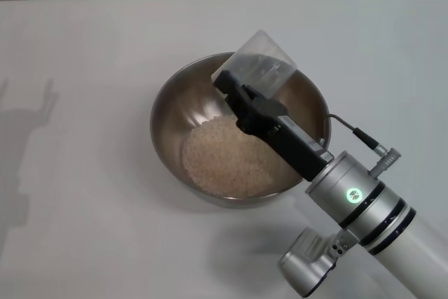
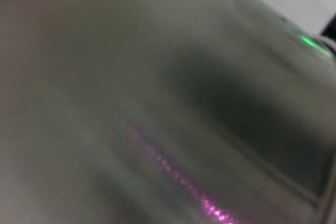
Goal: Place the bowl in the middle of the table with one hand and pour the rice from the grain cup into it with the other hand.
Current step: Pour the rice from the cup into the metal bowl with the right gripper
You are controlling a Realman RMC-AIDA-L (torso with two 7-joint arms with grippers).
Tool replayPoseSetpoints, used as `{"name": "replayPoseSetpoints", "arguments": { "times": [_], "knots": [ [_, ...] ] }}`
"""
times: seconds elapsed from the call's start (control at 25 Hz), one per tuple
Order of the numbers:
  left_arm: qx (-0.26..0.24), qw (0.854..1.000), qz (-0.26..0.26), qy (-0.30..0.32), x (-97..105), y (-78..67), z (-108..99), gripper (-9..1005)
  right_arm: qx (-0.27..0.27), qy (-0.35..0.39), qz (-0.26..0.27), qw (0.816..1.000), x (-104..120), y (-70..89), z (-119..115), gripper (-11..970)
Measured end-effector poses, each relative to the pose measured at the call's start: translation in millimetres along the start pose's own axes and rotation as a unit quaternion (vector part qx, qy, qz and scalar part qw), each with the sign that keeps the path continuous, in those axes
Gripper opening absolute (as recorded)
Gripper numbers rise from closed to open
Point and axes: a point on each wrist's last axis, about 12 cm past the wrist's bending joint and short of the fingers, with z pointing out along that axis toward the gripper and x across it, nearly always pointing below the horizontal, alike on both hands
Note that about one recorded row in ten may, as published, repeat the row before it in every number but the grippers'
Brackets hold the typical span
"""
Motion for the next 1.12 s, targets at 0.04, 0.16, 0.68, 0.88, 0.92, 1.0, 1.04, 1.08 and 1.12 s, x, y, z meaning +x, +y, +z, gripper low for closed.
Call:
{"name": "replayPoseSetpoints", "arguments": {
  "times": [0.04,0.16,0.68,0.88,0.92,1.0,1.04,1.08,1.12],
  "knots": [
    [0.0,1.0,0.0,0.0,0.0,0.0,0.0,813,0.001,-0.001,-0.005,1.0,-0.3,-0.3,0.3,6],
    [0.0,1.0,0.0,0.0,0.0,0.0,0.0,813,0.005,-0.005,-0.01,1.0,-1.2,-1.5,0.7,5],
    [0.001,1.0,-0.001,-0.002,-0.4,-0.6,1.2,813,0.006,0.001,0.018,1.0,0.3,-3.0,3.8,6],
    [0.001,1.0,-0.001,-0.002,-0.5,-0.6,1.4,813,0.018,0.043,0.191,0.981,4.4,-13.4,4.7,6],
    [0.001,1.0,-0.001,-0.002,-0.5,-0.6,1.4,813,0.018,0.043,0.191,0.981,4.4,-13.4,4.7,6],
    [0.001,1.0,-0.001,-0.002,-0.5,-0.6,1.5,813,0.03,0.059,0.294,0.953,6.4,-17.6,3.1,6],
    [0.001,1.0,-0.001,-0.002,-0.5,-0.6,1.5,813,0.03,0.059,0.294,0.953,6.4,-17.6,3.1,6],
    [0.0,1.0,-0.001,-0.002,-0.5,-0.5,1.5,813,0.042,0.073,0.357,0.93,8.9,-20.4,2.2,6],
    [0.0,1.0,-0.001,-0.002,-0.5,-0.5,1.5,813,0.049,0.081,0.384,0.919,10.7,-21.4,1.5,6]
  ]
}}
